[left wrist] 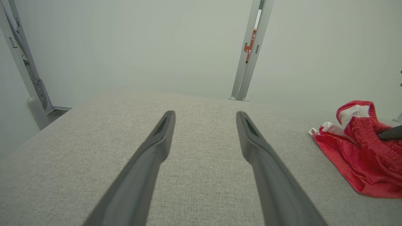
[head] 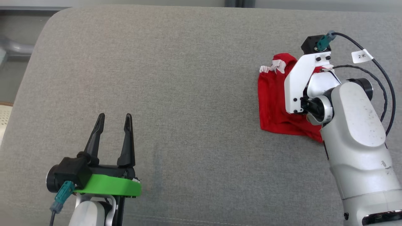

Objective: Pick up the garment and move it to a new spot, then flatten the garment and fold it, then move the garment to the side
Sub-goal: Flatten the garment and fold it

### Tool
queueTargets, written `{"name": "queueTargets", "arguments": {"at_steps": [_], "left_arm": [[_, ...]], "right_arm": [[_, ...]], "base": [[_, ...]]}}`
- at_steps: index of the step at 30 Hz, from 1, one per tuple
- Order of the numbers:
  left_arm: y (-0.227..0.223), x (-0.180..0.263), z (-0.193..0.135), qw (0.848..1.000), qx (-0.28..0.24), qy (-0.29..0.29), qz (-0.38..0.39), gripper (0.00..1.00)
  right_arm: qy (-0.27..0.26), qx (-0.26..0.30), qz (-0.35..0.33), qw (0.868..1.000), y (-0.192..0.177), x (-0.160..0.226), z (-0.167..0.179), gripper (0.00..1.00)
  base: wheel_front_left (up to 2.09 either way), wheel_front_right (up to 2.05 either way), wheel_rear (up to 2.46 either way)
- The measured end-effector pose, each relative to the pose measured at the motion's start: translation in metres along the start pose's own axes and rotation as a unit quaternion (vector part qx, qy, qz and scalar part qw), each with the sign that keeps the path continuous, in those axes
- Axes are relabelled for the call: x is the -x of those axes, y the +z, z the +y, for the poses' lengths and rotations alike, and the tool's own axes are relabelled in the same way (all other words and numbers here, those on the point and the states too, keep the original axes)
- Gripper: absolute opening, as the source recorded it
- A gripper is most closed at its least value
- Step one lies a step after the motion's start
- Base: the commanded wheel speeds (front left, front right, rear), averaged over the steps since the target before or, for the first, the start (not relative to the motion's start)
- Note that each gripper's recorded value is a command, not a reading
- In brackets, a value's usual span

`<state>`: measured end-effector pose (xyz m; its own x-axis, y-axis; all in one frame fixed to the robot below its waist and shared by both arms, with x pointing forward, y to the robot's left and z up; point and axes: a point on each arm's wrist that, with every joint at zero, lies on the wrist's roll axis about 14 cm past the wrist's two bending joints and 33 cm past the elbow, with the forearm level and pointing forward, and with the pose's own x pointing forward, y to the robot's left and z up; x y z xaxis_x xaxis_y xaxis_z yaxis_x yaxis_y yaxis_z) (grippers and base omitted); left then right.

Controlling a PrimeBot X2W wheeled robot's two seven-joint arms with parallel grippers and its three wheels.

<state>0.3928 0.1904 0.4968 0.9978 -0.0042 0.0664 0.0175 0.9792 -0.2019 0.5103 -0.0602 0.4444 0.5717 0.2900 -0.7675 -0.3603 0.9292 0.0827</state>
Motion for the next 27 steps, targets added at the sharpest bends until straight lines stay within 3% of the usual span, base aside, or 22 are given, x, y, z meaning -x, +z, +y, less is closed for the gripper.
{"name": "queueTargets", "arguments": {"at_steps": [1,2,7,12,16,21,22,23,24,27], "left_arm": [[0.000,0.001,0.002,1.000,-0.001,0.003,0.000,1.00],[0.001,0.002,0.003,1.000,-0.001,0.005,0.000,1.00],[0.004,0.006,0.011,1.000,-0.004,0.018,-0.003,1.00],[0.008,0.012,0.015,1.000,-0.006,0.025,-0.007,1.00],[0.012,0.014,0.013,1.000,-0.007,0.022,-0.014,1.00],[0.015,0.013,0.003,1.000,-0.003,0.008,-0.020,1.00],[0.016,0.012,0.002,1.000,-0.003,0.006,-0.021,1.00],[0.016,0.012,0.000,1.000,-0.002,0.003,-0.021,1.00],[0.015,0.011,-0.001,1.000,-0.002,0.001,-0.021,1.00],[0.012,0.009,-0.004,1.000,-0.001,-0.003,-0.017,1.00]], "right_arm": [[0.004,0.002,-0.009,1.000,0.003,-0.003,0.004,0.46],[0.007,0.002,-0.012,1.000,0.005,-0.005,0.006,1.00],[0.066,-0.023,-0.032,0.997,0.013,-0.010,0.033,1.00],[0.104,-0.064,-0.163,0.979,0.069,0.020,0.040,1.00],[0.078,-0.058,-0.273,0.957,0.103,0.054,0.023,1.00],[-0.019,-0.005,-0.329,0.944,0.081,0.073,-0.032,1.00],[-0.029,0.003,-0.331,0.943,0.075,0.074,-0.037,0.89],[-0.042,0.012,-0.334,0.942,0.065,0.075,-0.043,0.36],[-0.051,0.020,-0.333,0.941,0.054,0.074,-0.047,0.00],[-0.070,0.053,-0.328,0.941,0.025,0.065,-0.050,0.00]], "base": [[0.00,0.00,0.00],[0.00,0.00,0.00],[0.00,0.00,0.00],[0.00,0.00,0.00],[0.00,0.00,0.00],[0.00,0.00,0.00],[0.00,0.00,0.00],[0.00,0.00,0.00],[0.00,0.00,0.00],[0.00,0.00,0.00]]}}
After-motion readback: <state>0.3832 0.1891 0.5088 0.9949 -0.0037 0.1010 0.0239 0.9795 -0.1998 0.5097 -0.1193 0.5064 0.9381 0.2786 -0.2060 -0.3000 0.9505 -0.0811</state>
